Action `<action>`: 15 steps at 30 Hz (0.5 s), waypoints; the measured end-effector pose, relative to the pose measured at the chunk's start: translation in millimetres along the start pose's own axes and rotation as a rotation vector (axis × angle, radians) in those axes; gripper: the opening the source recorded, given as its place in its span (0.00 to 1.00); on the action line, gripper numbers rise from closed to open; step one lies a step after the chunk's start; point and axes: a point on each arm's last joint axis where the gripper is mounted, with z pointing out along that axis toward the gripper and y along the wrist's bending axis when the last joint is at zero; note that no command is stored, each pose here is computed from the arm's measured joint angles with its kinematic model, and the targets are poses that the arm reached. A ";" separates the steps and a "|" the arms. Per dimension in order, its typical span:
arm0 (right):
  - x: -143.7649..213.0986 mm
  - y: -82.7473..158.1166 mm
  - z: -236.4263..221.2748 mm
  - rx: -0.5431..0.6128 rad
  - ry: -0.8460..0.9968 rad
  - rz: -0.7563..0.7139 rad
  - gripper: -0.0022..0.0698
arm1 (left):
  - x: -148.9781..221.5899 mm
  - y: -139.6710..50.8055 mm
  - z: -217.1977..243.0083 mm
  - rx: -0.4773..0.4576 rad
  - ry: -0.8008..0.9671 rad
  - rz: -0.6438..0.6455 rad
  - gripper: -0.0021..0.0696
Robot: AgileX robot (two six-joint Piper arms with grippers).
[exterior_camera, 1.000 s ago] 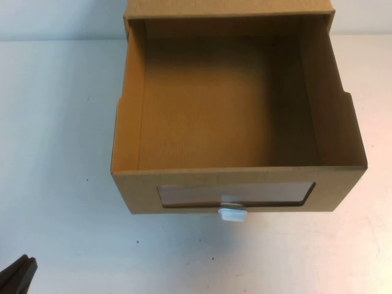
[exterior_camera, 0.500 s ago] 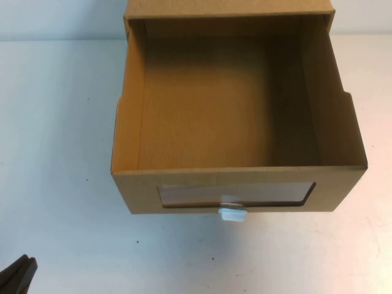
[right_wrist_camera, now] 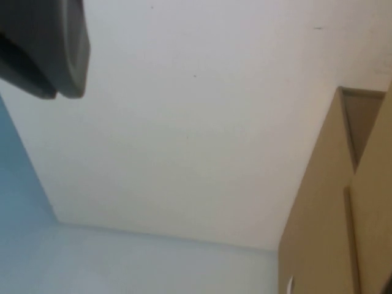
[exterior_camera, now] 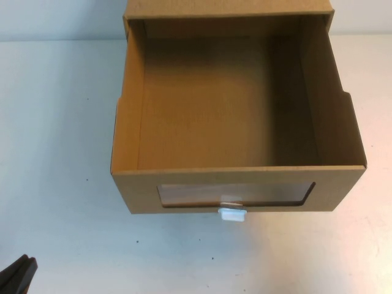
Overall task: Open the shoe box
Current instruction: 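Pull the top drawer of the cardboard box fully open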
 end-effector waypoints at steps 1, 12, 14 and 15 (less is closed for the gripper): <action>18.7 0.3 -2.7 0.003 -0.013 0.000 0.01 | 0.0 0.0 0.0 0.000 0.000 0.000 0.02; 158.8 9.4 -29.6 0.031 -0.248 0.131 0.01 | 0.0 0.0 0.0 0.000 0.000 0.000 0.02; 158.8 9.3 -35.3 0.035 -0.291 0.140 0.01 | 0.0 0.0 0.0 0.000 0.000 0.000 0.02; 159.1 9.2 -37.2 0.036 -0.301 0.142 0.01 | 0.0 0.0 0.0 0.000 0.000 0.000 0.02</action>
